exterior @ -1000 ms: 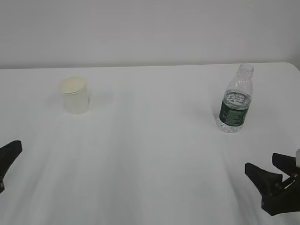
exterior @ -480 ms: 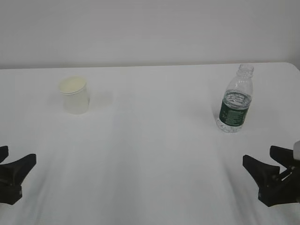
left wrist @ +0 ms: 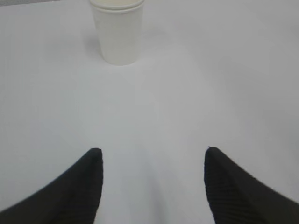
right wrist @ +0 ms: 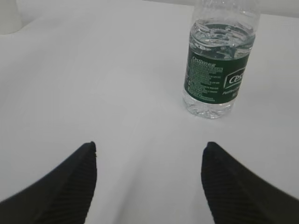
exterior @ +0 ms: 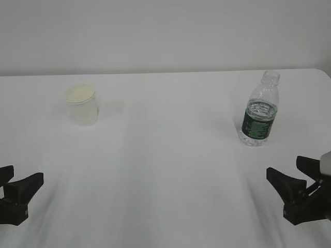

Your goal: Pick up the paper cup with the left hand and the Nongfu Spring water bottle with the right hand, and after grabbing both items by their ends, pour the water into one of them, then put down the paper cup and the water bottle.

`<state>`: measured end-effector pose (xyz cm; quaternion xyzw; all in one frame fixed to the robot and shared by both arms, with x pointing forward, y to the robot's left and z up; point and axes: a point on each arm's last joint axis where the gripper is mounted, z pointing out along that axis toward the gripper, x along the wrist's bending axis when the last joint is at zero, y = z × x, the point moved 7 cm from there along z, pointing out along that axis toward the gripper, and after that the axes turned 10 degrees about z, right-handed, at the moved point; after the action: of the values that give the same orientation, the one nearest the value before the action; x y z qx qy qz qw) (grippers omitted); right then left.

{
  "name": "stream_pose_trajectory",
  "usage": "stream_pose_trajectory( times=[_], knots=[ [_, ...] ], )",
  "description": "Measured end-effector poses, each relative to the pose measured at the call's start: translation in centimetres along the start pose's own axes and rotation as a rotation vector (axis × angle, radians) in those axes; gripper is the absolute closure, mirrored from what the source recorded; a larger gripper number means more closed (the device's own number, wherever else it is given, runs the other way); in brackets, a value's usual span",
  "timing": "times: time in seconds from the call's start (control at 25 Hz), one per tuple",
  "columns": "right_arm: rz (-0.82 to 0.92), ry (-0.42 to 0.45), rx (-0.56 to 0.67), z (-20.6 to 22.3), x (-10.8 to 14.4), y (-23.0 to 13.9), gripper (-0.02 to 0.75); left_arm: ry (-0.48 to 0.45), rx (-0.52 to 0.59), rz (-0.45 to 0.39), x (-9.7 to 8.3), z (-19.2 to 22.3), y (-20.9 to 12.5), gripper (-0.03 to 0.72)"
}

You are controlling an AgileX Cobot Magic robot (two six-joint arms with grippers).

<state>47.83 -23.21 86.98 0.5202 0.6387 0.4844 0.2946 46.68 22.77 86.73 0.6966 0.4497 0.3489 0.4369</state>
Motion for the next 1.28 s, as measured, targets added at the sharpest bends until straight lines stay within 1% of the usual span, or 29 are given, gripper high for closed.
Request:
stream_pose_trajectory(
  times=[0.12,0.52,0.84,1.16,1.28],
  knots=[
    [-0.016,0.002,-0.004,0.1,0.0,0.1,0.202,0.0,0.0,-0.012,0.0,0.0,0.0,0.202],
    [-0.043,0.005,-0.027,1.1,-0.1,0.9,0.202,0.0,0.0,-0.014,0.0,0.0,0.0,0.202],
    [-0.006,-0.033,0.04,3.3,-1.1,-0.8,0.2,0.0,0.0,-0.014,0.0,0.0,0.0,0.202],
    [0.026,-0.067,-0.001,4.8,-1.9,0.2,0.199,0.0,0.0,-0.016,0.0,0.0,0.0,0.202],
    [0.034,-0.084,0.0,5.1,-2.2,0.1,0.174,0.0,0.0,-0.016,0.0,0.0,0.0,0.202]
  ],
)
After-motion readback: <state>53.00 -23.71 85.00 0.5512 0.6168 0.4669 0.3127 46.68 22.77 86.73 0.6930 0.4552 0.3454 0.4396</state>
